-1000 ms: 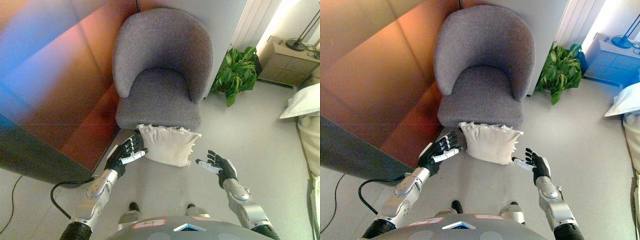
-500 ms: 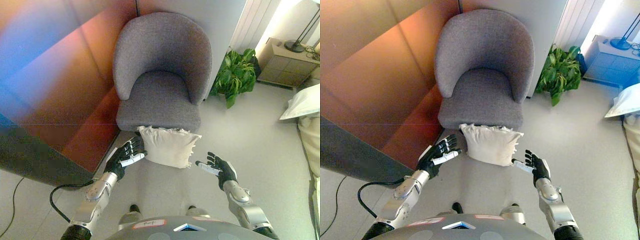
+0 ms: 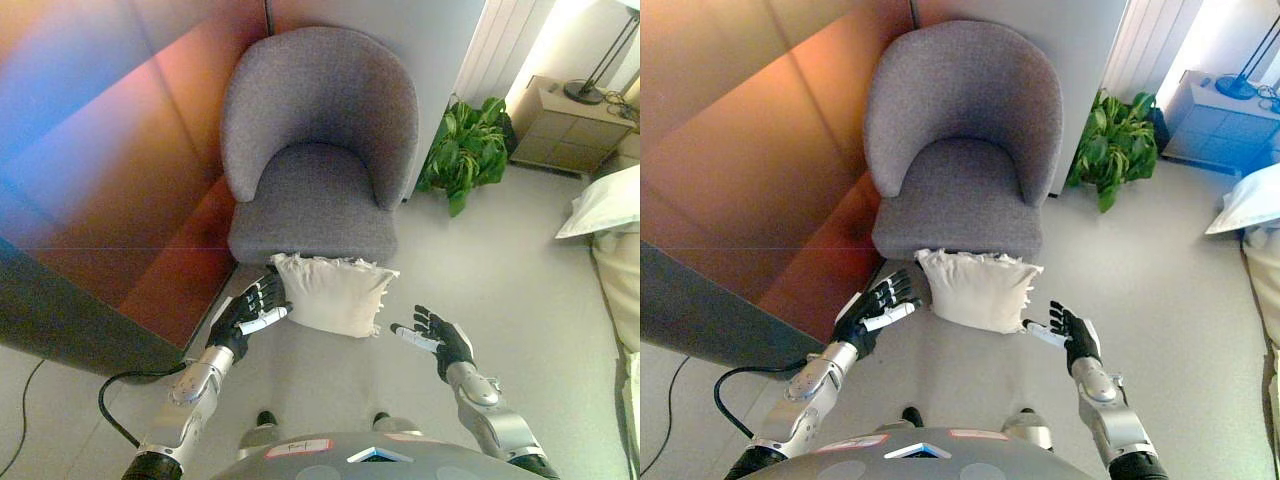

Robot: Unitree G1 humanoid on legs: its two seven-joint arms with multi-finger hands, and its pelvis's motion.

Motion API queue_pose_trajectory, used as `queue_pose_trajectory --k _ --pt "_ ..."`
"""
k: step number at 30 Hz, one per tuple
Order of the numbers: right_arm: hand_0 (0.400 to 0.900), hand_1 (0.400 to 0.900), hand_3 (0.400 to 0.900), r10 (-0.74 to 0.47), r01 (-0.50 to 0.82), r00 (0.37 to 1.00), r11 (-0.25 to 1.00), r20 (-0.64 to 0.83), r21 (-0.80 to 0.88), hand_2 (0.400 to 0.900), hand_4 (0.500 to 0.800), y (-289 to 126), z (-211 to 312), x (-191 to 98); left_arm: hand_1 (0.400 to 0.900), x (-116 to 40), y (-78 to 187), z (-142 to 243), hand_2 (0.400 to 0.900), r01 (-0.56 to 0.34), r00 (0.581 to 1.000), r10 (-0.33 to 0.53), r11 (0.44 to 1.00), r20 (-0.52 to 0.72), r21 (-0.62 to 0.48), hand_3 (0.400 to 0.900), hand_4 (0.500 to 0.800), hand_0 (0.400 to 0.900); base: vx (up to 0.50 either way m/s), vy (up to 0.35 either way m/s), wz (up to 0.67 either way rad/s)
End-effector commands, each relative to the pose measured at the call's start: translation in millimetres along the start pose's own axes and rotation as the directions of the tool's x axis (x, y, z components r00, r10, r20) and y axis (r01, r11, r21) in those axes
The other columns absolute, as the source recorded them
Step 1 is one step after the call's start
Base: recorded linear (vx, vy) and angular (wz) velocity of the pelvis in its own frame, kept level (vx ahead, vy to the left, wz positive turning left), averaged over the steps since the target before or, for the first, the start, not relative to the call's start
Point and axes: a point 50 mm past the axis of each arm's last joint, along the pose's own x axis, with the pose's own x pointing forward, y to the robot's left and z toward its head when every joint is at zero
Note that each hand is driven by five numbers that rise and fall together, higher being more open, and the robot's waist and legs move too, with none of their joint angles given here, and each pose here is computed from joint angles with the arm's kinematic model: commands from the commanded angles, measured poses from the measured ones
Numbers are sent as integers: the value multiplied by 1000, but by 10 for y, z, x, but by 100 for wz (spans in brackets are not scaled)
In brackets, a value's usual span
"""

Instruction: Pick up the pillow and put it on the sofa.

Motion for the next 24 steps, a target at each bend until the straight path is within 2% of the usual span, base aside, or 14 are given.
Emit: queue_pose_trajectory --k 1,7,12,16,20,24 --pt "900 900 900 -1 13 967 999 255 -43 900 800 -132 593 55 900 110 -11 648 900 24 950 -36 999 309 43 900 800 900 115 -161 -28" --pt "900 900 900 6 12 970 997 245 -71 900 800 -199 507 25 900 80 7 634 900 32 950 -39 999 309 26 900 800 900 218 -13 -19" --pt "900 900 900 17 9 968 995 252 -103 900 800 -209 506 -9 900 52 -19 610 900 44 948 -47 999 313 17 900 800 900 398 193 -33" --pt "900 900 900 54 -20 965 991 255 -134 900 800 -222 484 -7 900 -11 -7 517 900 24 951 -26 1000 309 10 900 800 900 484 166 -46" --pt "900 900 900 77 -41 965 988 250 -149 900 800 -185 510 27 900 -8 90 540 900 -9 955 11 1000 298 -8 900 800 900 522 263 -39" --pt "900 900 900 73 -51 972 993 222 -107 900 800 -111 443 -12 900 14 55 626 900 52 949 -75 995 306 84 900 800 900 437 241 12"
